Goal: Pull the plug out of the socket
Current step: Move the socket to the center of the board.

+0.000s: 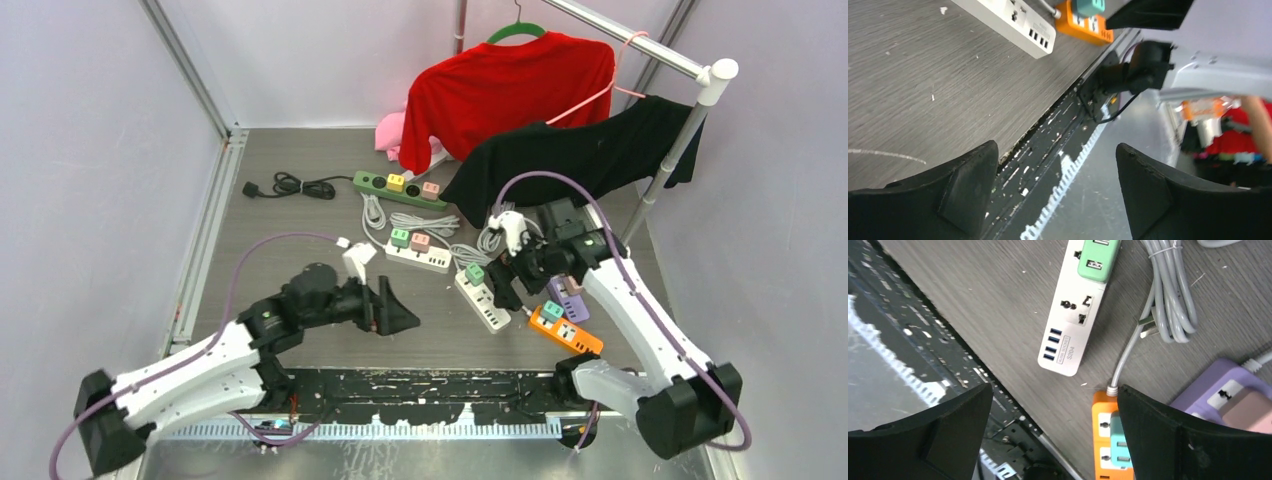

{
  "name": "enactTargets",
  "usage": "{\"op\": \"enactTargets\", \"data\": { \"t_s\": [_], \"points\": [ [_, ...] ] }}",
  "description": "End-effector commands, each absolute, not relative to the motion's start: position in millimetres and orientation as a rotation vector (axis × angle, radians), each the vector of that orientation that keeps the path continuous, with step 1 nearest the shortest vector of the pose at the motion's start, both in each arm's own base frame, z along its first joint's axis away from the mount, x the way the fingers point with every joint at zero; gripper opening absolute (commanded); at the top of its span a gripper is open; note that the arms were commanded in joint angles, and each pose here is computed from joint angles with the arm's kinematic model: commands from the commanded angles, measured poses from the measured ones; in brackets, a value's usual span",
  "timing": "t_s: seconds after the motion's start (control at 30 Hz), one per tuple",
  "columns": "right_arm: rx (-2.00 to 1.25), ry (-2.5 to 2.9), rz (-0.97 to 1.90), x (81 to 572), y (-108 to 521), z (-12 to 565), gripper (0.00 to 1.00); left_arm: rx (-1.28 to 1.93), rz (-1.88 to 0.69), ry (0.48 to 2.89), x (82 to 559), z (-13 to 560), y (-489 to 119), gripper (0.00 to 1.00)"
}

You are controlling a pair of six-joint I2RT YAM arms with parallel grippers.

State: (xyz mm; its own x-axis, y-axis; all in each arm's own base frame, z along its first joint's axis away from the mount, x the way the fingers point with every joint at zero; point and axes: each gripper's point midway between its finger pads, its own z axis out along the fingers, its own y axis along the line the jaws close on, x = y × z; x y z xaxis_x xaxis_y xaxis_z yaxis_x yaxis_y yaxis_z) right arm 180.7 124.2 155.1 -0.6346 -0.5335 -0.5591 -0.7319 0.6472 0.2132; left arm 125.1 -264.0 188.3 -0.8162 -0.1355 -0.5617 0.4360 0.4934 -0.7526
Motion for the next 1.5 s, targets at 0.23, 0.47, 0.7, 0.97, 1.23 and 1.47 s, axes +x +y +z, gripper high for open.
{"op": "enactTargets", "data": {
  "t_s": [0.23,0.47,0.7,0.97,1.23,1.47],
  "points": [
    [-1.033,2.357,0.201,235,153,94,1.00,0.340,-1.144,1.773,179,196,-293,0.85],
    [-1.028,2.386,0.126,237,175,63,1.00,0.302,-1.088,1.749,187,193,-285,0.85],
    [-1.014,2.485,0.099,235,176,41,0.90,0.286,-1.125,1.741,176,193,-275,0.85],
    [-1.064,2.547,0.094,234,179,27,0.59,0.286,-1.141,1.746,169,188,-269,0.84],
    [-1.369,2.421,0.196,213,175,47,0.21,0.370,-1.132,1.725,164,184,-271,0.84],
    [-1.757,2.278,0.529,154,174,56,0.18,0.460,-1.111,1.698,158,173,-271,0.82]
  ]
}}
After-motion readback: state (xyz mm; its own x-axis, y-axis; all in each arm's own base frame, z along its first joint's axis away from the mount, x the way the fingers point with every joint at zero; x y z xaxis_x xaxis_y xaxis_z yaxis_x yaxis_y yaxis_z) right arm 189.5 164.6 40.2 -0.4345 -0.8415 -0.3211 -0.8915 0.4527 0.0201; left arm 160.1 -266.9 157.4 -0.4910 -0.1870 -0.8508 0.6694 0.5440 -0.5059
